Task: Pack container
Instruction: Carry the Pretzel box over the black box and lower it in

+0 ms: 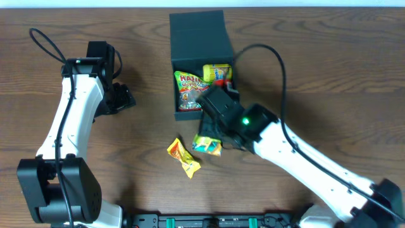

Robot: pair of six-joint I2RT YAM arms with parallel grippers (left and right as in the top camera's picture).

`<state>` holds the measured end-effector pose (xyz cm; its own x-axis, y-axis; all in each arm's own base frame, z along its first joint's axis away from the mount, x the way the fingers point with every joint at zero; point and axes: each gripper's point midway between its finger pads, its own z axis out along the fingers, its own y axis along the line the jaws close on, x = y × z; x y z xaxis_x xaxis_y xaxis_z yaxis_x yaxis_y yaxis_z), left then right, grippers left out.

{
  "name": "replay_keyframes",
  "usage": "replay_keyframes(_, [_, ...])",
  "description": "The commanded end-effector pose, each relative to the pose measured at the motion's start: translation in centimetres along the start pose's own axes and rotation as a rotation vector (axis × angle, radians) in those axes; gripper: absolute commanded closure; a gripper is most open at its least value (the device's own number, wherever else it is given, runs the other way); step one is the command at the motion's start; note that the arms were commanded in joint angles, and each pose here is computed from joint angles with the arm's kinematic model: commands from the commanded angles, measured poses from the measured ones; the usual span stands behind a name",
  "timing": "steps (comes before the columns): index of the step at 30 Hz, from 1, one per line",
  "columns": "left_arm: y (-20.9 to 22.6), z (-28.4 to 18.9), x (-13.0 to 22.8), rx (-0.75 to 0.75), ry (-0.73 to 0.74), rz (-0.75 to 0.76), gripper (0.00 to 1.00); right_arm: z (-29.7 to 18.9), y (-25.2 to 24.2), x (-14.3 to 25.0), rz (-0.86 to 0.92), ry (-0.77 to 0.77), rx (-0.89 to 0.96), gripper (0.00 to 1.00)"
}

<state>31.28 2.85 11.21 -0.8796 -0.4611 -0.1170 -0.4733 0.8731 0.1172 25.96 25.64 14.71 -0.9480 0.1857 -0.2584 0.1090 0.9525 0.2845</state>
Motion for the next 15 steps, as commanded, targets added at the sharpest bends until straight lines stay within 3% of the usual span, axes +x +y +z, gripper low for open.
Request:
replay_keyframes(1, [0.1,0.2,0.1,-0.005,0.010,-0.005,0.05,-0.1,1.7,-3.0,-0.155,-0.065,0.027,0.43])
replay_keyframes(6, [0.1,0.2,0.1,-0.005,0.010,-0.006,0.05,1.0,3.7,-6.3,-0.257,-0.088,0.039,0.45])
replay_keyframes(15, [0.1,0.2,0.1,-0.005,0.010,-0.006,0.05,5.0,2.8,-12.3,-0.241,-0.085,0.097,0.44])
